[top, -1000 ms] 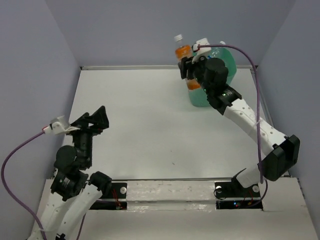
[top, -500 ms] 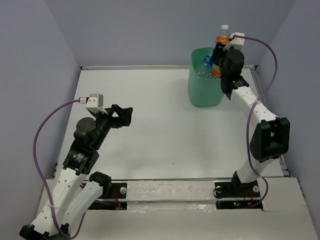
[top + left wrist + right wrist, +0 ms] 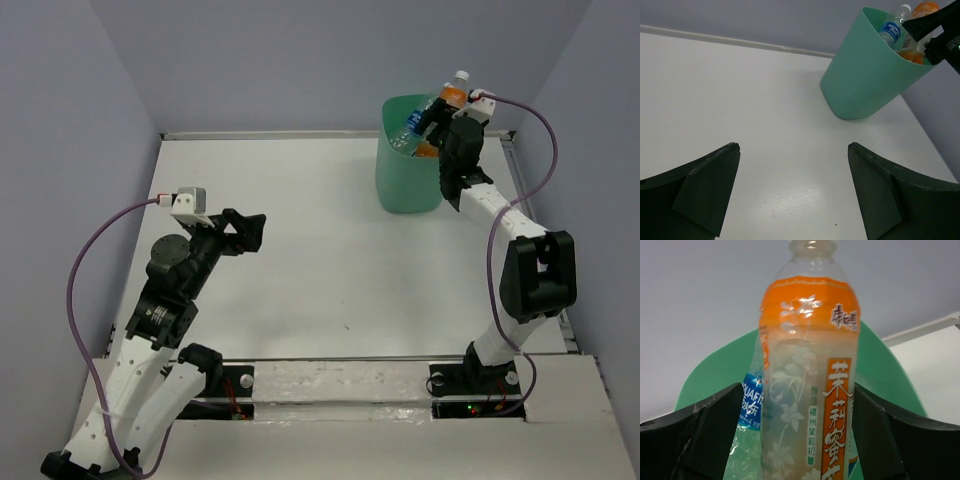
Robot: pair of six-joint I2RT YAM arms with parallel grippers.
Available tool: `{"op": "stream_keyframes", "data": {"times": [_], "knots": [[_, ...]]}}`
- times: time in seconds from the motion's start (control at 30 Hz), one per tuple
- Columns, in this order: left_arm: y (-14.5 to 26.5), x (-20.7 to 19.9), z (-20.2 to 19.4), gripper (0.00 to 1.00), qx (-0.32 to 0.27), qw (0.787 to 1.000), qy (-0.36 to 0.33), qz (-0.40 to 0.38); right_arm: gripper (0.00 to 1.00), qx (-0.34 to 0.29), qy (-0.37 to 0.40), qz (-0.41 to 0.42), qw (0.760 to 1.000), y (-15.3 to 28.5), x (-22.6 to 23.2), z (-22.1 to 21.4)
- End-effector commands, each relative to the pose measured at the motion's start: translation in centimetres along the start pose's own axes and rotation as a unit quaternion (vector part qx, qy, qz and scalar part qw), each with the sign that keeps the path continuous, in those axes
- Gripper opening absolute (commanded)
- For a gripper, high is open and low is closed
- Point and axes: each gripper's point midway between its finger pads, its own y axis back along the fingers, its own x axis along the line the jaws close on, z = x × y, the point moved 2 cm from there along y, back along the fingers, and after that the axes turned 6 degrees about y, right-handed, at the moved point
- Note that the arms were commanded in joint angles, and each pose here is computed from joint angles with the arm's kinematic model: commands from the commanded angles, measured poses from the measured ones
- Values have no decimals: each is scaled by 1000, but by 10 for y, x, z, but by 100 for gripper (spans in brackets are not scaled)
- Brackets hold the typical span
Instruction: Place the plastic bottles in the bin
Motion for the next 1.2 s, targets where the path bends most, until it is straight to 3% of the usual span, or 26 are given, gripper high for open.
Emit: {"op": "stream_keyframes", "data": {"times": [0.0,0.17,0.37,0.83,1.0,1.03,1.17], "knots": [[1,-8,12,99,-20,1000,-7,-20,92,-31,-43,-9,999,11,-2,27],[1,-7,13,99,-23,1000,-6,-18,100,-47,-42,-20,998,24,-7,48],[2,-5,16,99,-28,999,-4,-15,100,-77,-34,-14,996,44,-7,83],[4,-1,23,99,-44,999,-1,-5,97,-76,-26,5,997,69,-6,105],[10,-6,30,99,-63,998,0,-20,100,-44,-83,144,985,126,28,120],[14,-7,34,99,-71,997,2,-23,100,-62,-99,182,976,155,34,141],[25,-16,56,99,-125,991,22,-38,100,-52,-130,330,933,236,58,155]]}}
